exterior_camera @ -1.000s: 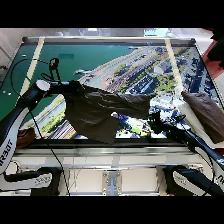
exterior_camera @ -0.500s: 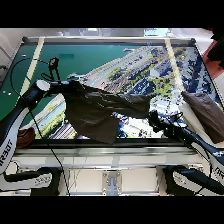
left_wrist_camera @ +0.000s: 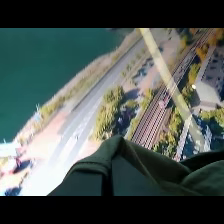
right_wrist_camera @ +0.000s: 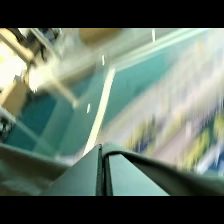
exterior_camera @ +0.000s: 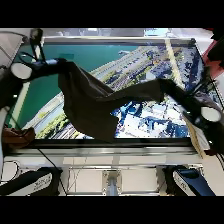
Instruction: Fold the shirts.
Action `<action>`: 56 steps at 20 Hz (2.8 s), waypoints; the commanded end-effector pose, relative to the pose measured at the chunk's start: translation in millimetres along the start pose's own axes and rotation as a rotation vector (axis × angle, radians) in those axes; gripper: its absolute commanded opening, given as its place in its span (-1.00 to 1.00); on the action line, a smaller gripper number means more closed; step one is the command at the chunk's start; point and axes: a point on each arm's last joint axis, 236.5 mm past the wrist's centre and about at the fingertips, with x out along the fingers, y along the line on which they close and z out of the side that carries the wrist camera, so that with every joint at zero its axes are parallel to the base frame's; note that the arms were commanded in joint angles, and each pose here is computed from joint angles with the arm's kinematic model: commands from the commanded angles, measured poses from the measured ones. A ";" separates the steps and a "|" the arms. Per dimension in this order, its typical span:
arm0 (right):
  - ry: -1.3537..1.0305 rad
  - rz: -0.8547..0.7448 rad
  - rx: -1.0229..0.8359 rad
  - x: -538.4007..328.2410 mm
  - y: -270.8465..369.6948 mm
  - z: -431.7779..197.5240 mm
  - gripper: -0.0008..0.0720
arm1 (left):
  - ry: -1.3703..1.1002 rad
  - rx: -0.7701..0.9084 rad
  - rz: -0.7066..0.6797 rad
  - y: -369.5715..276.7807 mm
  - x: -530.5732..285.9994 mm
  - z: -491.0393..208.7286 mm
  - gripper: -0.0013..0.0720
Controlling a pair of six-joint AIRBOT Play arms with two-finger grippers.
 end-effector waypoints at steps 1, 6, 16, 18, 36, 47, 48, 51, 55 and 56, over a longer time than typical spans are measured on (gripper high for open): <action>-0.325 0.005 -0.320 -114.0 75.0 118.6 -0.92 | -0.167 0.198 0.049 -31.7 -109.9 78.0 -0.93; -0.601 -0.211 -0.542 -273.4 131.0 180.5 -0.92 | -0.522 0.273 0.196 -67.3 -298.5 143.2 -0.94; -0.048 -0.212 -0.304 -119.4 29.4 99.8 -0.92 | 0.097 0.160 0.140 -19.1 -148.9 39.8 -0.94; 0.099 -0.220 -0.254 -63.5 -22.7 59.3 -0.92 | 0.234 0.118 0.141 10.8 -74.2 8.3 -0.94; -0.101 -0.507 -0.154 133.3 -186.2 -51.8 -0.08 | -0.009 -0.206 0.263 115.5 139.3 -2.0 0.56; 0.142 -0.524 -0.125 -64.7 -188.3 32.5 -0.08 | 0.281 -0.160 0.796 211.1 -165.3 -86.4 0.56; 0.178 -0.562 -0.057 -83.1 -200.8 14.2 -0.08 | 0.308 -0.244 0.783 208.1 -165.9 -135.0 0.56; 0.203 -0.595 0.089 -111.9 -211.3 -23.8 -0.08 | 0.324 -0.589 0.659 175.2 -130.2 -253.3 0.56; 0.261 -0.547 0.119 -116.9 -191.9 -50.5 -0.08 | 0.380 -0.978 0.450 126.8 -72.4 -323.7 0.54; 0.260 -0.537 0.122 -116.6 -188.0 -50.8 -0.08 | 0.393 -1.009 0.394 119.8 -59.9 -327.1 0.54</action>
